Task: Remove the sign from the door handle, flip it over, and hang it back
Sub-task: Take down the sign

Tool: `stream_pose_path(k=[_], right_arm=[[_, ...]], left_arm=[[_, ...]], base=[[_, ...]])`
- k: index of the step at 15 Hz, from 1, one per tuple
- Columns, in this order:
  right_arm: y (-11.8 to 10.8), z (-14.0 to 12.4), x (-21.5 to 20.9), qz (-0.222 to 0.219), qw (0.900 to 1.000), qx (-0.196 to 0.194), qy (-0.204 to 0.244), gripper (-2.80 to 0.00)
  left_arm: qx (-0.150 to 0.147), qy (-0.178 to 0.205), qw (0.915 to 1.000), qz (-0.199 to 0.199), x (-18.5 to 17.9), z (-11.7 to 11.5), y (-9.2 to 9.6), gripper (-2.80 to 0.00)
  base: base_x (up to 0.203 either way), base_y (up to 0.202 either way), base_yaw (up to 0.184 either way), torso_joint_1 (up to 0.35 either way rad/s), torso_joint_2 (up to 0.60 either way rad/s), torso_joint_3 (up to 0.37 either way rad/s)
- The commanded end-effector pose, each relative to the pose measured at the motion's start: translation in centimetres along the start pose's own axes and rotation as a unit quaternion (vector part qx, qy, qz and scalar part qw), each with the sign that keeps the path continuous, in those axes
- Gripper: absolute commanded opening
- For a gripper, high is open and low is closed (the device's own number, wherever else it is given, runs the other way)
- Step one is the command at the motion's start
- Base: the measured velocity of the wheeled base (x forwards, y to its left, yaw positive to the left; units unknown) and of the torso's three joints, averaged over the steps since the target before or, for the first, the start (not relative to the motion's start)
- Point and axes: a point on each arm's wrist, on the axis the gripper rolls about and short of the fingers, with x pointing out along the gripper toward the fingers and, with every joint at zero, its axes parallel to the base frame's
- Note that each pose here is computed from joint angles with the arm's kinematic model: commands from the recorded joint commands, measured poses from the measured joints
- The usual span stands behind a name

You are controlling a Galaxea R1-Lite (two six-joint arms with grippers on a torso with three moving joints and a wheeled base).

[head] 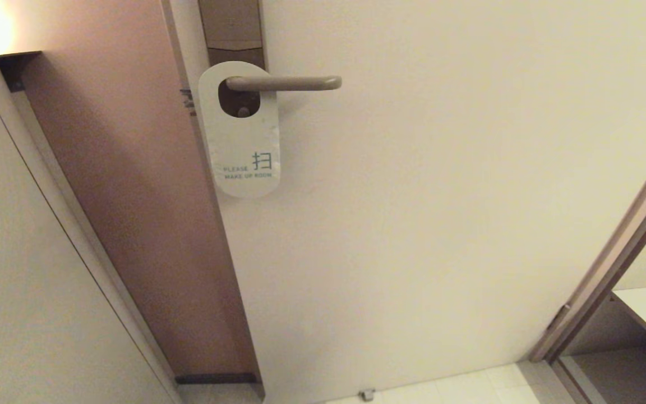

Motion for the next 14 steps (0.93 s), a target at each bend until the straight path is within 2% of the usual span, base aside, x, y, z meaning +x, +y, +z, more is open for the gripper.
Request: stream_pose_path(k=[1,14], right_arm=[[0.0,0.0,0.01,0.0,1.0,0.003,0.001,-2.8],[0.0,0.0,0.01,0.0,1.0,0.003,0.001,-2.8]], left_arm=[[0.0,0.001,1.0,0.0,0.0,0.0,0.0,-2.8],[-0.004,0.001,1.0,0.005,0.0,0.02,0.03,-2.8]], base=[[0.0,0.0,0.0,0.0,0.0,0.0],[0.0,0.0,0.0,0.0,0.0,0.0]])
